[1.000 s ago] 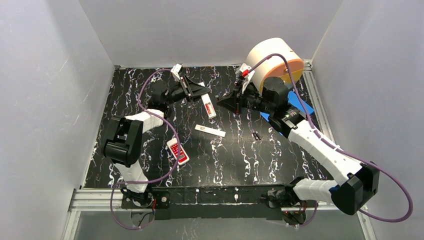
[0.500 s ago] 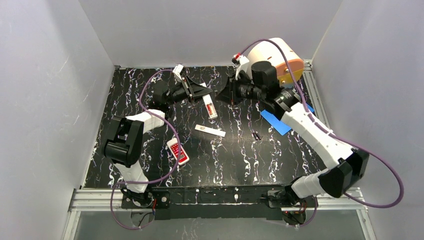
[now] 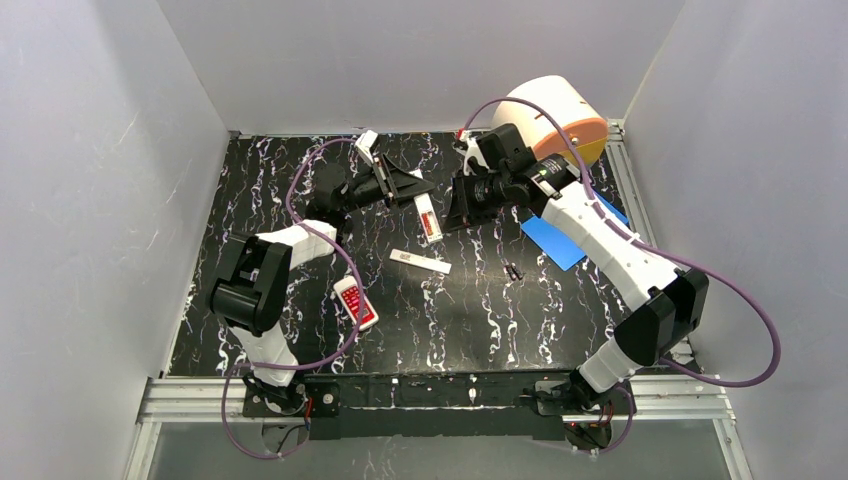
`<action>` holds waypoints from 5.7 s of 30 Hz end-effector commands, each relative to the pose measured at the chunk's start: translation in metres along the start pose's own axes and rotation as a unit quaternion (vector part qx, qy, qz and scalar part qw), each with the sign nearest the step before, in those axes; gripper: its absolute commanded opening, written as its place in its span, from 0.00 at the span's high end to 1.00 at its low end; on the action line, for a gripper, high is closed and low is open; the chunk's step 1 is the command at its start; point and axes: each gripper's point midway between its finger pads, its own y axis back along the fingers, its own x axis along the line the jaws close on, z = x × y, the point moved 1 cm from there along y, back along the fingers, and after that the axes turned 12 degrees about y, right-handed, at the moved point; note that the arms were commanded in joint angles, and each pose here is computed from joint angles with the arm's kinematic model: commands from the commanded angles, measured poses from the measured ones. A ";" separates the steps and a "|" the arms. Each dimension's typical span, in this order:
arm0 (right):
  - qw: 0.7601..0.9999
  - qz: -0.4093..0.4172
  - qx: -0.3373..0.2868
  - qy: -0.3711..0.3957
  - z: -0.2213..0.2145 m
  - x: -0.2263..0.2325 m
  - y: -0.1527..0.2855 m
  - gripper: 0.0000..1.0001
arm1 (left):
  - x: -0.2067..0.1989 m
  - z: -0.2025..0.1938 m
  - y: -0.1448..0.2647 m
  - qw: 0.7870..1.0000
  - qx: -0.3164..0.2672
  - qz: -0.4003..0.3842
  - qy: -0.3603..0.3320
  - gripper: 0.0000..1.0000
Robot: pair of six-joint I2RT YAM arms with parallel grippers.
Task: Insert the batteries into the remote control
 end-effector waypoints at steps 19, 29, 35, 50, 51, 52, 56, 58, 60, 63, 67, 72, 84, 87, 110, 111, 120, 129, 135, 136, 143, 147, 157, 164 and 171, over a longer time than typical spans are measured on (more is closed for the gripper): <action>0.999 0.033 -0.005 0.001 0.013 0.019 -0.007 0.85 | -0.020 -0.004 -0.005 0.999 0.002 -0.021 -0.035 1.00; 0.999 0.031 -0.007 -0.002 0.014 0.017 -0.011 0.82 | -0.019 -0.012 -0.002 0.999 0.012 -0.019 -0.031 1.00; 1.000 0.021 -0.010 -0.005 0.015 0.015 -0.011 0.75 | -0.019 -0.013 -0.002 0.999 0.012 -0.018 -0.029 1.00; 0.996 0.016 -0.088 0.011 0.037 0.021 0.013 0.55 | -0.016 -0.002 -0.005 1.000 -0.021 -0.013 0.012 1.00; 0.994 0.015 -0.107 0.012 0.042 0.023 0.019 0.54 | -0.015 0.000 -0.006 0.999 -0.027 -0.013 0.019 1.00; 0.992 0.014 -0.128 0.014 0.048 0.025 0.026 0.52 | -0.015 0.002 -0.006 0.999 -0.033 -0.013 0.025 1.00; 0.974 0.013 -0.225 0.013 0.067 0.030 0.053 0.41 | -0.016 0.013 -0.007 0.995 -0.065 -0.014 0.068 1.00; 0.963 0.012 -0.269 0.002 0.071 0.030 0.063 0.34 | -0.021 0.019 -0.007 0.992 -0.084 -0.021 0.091 1.00; 0.951 0.016 -0.309 -0.010 0.073 0.029 0.072 0.24 | -0.029 0.025 -0.007 0.988 -0.102 -0.029 0.110 1.00; 0.929 0.044 -0.367 -0.013 0.081 0.036 0.082 0.20 | -0.036 0.035 -0.005 0.978 -0.136 -0.035 0.157 1.00; 0.914 0.063 -0.399 -0.049 0.090 0.038 0.085 0.18 | -0.045 0.046 -0.001 0.958 -0.169 -0.053 0.227 1.00; 0.895 0.093 -0.424 -0.101 0.095 0.039 0.084 0.16 | -0.069 0.054 -0.001 0.950 -0.178 -0.083 0.242 1.00; 0.874 0.120 -0.430 -0.191 0.096 0.031 0.071 0.16 | -0.086 0.058 0.001 0.940 -0.180 -0.114 0.268 1.00; 0.869 0.135 -0.430 -0.202 0.098 0.033 0.067 0.18 | -0.093 0.057 0.001 0.938 -0.175 -0.122 0.274 1.00; 0.834 0.180 -0.460 -0.248 0.120 0.031 0.060 0.26 | -0.114 0.052 0.005 0.938 -0.164 -0.140 0.269 1.00; 0.833 0.180 -0.459 -0.250 0.120 0.031 0.059 0.26 | -0.114 0.052 0.005 0.939 -0.163 -0.140 0.267 1.00; 0.826 0.191 -0.458 -0.268 0.121 0.028 0.059 0.21 | -0.106 0.049 0.004 0.943 -0.161 -0.129 0.260 1.00; 0.834 0.190 -0.441 -0.274 0.119 0.026 0.048 0.39 | -0.106 0.048 0.003 0.945 -0.158 -0.127 0.256 1.00; 0.843 0.173 -0.420 -0.288 0.116 0.021 0.037 0.48 | -0.110 0.044 0.003 0.951 -0.149 -0.127 0.238 1.00; 0.845 0.170 -0.415 -0.292 0.115 0.020 0.035 0.50 | -0.112 0.044 0.003 0.953 -0.148 -0.128 0.232 1.00; 0.844 0.157 -0.409 -0.310 0.108 0.011 0.029 0.62 | -0.129 0.039 0.003 0.962 -0.136 -0.143 0.189 1.00; 0.851 0.134 -0.391 -0.324 0.102 0.005 0.024 0.68 | -0.136 0.035 0.004 0.970 -0.136 -0.145 0.140 1.00; 0.854 0.182 -0.414 -0.256 0.107 0.027 0.048 0.25 | -0.135 0.028 0.003 0.982 -0.132 -0.128 0.047 1.00; 0.839 0.211 -0.449 -0.224 0.106 0.033 0.071 0.22 | -0.130 0.030 0.004 0.983 -0.134 -0.122 0.035 1.00; 0.868 0.159 -0.437 -0.174 0.102 0.018 0.070 0.23 | -0.120 0.034 0.013 0.985 -0.150 -0.090 0.004 1.00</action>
